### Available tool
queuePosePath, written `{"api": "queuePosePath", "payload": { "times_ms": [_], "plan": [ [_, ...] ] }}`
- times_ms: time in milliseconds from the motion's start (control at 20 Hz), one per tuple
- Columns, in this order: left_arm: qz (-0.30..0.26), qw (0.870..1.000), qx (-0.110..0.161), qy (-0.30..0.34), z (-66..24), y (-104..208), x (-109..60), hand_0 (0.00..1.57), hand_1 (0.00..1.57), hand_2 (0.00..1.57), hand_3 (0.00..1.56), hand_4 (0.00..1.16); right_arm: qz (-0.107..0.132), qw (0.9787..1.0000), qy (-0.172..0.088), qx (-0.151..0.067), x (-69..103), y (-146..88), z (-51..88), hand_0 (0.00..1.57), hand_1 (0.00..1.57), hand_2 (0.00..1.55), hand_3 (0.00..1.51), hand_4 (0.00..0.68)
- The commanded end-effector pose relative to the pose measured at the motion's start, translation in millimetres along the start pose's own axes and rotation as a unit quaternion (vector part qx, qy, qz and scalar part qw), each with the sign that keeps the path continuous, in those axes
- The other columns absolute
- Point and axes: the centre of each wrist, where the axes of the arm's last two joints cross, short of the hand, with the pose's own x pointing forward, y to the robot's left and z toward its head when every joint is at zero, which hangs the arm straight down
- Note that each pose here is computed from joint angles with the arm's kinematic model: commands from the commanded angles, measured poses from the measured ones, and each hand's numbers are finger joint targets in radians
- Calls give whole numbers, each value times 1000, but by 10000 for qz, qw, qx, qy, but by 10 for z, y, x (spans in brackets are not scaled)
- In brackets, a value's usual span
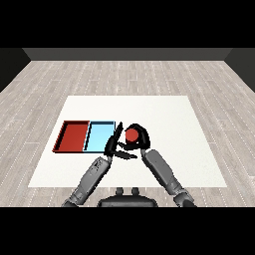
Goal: Pick the red can and put it in the red box
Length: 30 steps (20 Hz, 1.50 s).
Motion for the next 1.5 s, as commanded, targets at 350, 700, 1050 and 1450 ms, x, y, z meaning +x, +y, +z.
{"api": "queuePosePath", "payload": {
  "times_ms": [350,700,1050,1450],
  "plan": [
    [-87,9997,-190,84,-73,-200,-64,0,0,0,0,0,-125,9997,-3,215,179,389,48,1445,1445,1430,1385,600],
    [-86,9996,-270,62,1,-444,90,0,0,0,0,0,-271,9990,-119,323,184,445,149,1455,1455,1450,1398,543],
    [-318,9991,154,226,-344,-132,-102,1295,1295,1321,1249,856,-316,9987,-186,365,332,530,79,1513,1513,1460,1404,528],
    [-709,9960,493,220,-318,-289,11,1571,1571,1471,1332,892,-373,9980,-349,369,256,462,97,1470,1470,1437,1391,557]
  ]
}}
